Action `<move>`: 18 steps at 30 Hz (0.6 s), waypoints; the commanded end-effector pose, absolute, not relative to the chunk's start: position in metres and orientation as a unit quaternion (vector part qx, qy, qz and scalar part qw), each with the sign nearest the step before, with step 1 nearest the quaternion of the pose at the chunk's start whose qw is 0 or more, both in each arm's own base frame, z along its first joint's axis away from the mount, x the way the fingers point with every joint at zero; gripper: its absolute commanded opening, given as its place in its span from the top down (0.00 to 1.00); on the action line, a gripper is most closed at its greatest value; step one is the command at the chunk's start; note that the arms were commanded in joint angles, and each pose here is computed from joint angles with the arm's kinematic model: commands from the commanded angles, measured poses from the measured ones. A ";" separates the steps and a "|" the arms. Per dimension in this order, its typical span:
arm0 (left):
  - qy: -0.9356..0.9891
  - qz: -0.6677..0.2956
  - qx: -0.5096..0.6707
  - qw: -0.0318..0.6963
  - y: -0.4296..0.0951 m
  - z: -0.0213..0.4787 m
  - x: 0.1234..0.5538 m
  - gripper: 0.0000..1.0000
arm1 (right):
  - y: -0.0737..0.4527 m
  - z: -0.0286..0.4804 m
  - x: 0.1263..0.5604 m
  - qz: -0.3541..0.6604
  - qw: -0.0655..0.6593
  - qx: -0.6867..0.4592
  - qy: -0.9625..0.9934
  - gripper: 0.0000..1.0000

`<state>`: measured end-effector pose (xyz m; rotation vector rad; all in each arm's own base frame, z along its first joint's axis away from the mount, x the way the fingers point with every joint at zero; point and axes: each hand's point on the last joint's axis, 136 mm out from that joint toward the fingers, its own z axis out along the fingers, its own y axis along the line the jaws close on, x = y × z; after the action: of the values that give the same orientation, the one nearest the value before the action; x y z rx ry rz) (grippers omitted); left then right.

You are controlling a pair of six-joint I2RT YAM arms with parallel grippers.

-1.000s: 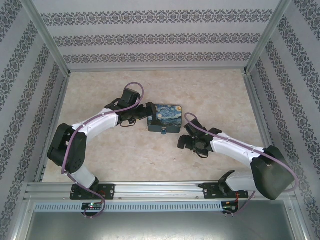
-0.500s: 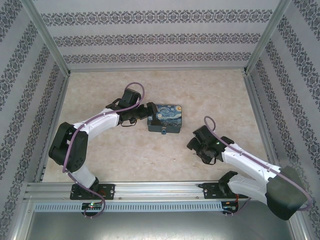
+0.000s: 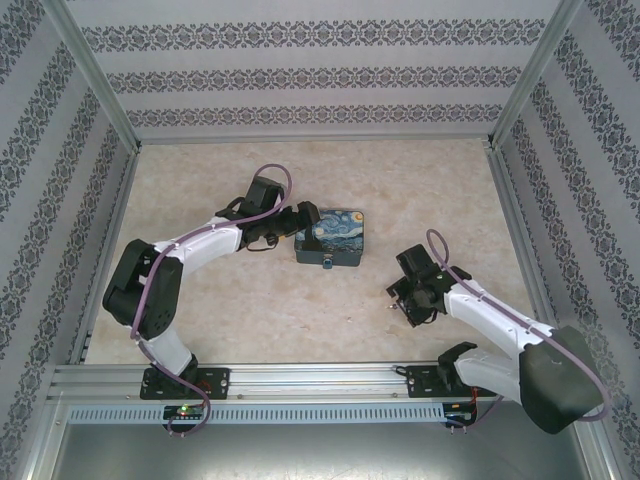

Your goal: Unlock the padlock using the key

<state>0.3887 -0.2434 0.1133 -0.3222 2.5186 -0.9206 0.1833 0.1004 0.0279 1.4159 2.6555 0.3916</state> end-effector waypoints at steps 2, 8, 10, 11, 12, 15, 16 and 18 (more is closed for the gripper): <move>0.902 -0.352 -0.121 0.217 -0.247 0.106 0.392 0.01 | 0.102 0.036 0.189 0.116 0.038 0.462 0.878 0.44; 0.901 -0.359 -0.125 0.209 -0.248 0.096 0.390 0.01 | 0.103 0.034 0.191 0.090 0.019 0.455 0.885 0.46; 0.900 -0.362 -0.125 0.207 -0.248 0.095 0.390 0.01 | 0.103 0.033 0.190 0.082 0.013 0.453 0.888 0.46; 0.900 -0.363 -0.127 0.206 -0.247 0.094 0.390 0.01 | 0.102 0.033 0.188 0.077 0.010 0.452 0.888 0.46; 0.899 -0.364 -0.128 0.206 -0.247 0.092 0.391 0.01 | 0.102 0.032 0.187 0.074 0.007 0.452 0.889 0.46; 0.898 -0.368 -0.131 0.203 -0.245 0.089 0.392 0.01 | 0.099 0.029 0.182 0.067 0.001 0.457 0.887 0.46; 0.898 -0.368 -0.132 0.202 -0.244 0.088 0.393 0.01 | 0.099 0.028 0.181 0.065 0.000 0.459 0.886 0.47; 0.897 -0.371 -0.135 0.199 -0.243 0.086 0.394 0.01 | 0.098 0.024 0.178 0.062 -0.004 0.462 0.885 0.47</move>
<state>0.3867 -0.2443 0.0857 -0.3601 2.5408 -0.9947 0.1887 0.1027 0.0284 1.4244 2.7546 0.2494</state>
